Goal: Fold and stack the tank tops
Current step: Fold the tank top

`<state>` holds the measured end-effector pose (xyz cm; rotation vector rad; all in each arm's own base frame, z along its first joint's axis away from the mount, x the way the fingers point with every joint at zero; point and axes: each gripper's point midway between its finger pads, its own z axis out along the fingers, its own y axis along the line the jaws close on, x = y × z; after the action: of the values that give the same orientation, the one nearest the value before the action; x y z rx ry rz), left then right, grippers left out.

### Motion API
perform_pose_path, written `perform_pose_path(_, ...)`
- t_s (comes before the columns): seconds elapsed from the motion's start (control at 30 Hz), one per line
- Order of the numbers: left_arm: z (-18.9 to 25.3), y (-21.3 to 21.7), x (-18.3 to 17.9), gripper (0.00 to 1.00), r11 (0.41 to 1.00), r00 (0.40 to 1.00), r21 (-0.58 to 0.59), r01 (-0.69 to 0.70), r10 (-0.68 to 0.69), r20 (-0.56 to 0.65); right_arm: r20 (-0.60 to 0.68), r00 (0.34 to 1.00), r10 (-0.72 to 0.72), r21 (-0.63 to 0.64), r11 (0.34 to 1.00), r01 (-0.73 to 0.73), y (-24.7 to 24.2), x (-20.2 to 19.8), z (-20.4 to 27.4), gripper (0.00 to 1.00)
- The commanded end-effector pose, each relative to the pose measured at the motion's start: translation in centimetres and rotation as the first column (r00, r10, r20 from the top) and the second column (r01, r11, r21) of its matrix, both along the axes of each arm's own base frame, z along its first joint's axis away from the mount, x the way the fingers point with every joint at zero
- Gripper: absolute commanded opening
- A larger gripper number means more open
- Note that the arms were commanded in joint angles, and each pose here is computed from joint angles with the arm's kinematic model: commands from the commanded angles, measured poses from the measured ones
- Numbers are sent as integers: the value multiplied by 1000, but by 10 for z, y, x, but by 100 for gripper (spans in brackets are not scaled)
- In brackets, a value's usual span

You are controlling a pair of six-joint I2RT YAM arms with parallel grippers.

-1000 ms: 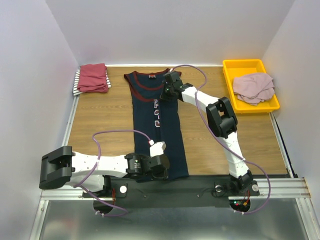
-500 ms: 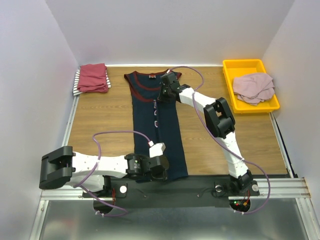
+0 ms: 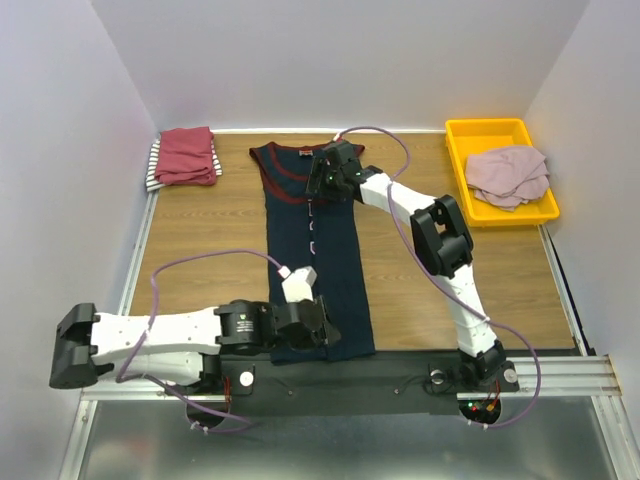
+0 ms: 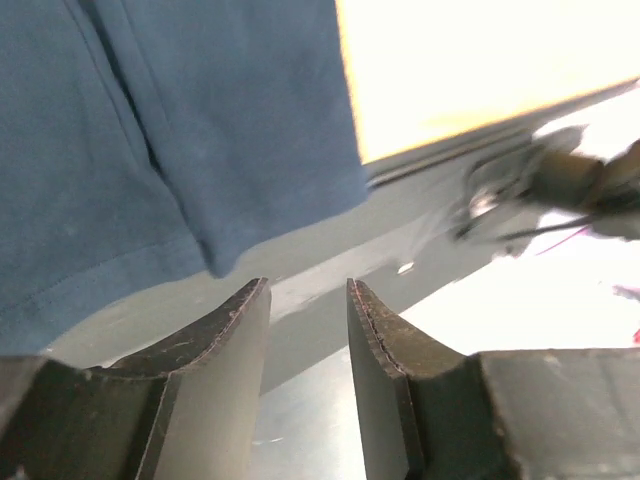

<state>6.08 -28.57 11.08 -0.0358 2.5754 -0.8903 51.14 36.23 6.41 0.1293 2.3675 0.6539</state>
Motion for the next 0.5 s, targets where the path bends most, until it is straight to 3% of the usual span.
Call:
perform_pose_path(0.0,35,31,33,48,976,973,-17,-218,219,74,162,987,-8,50,999,0,-4,8,91,74)
perform_pose_path(0.17,42,78,69,48,912,908,-7,-410,409,88,181,983,-23,28,999,19,-28,-16,117,75)
perform_pose_path(0.3,23,90,87,43,932,929,23,-361,358,89,134,991,-6,17,1000,3,-48,-56,115,75)
perform_pose_path(0.33,17,88,85,41,942,942,27,-334,332,58,77,997,2,-20,1000,0,-58,-74,87,75)
perform_pose_path(0.37,5,92,90,40,937,938,36,-346,345,44,94,996,-3,-6,1000,3,-65,-85,102,75)
perform_pose_path(0.47,-26,96,84,35,950,953,97,-297,302,-34,13,1000,6,-31,1000,-5,-86,-128,73,74)
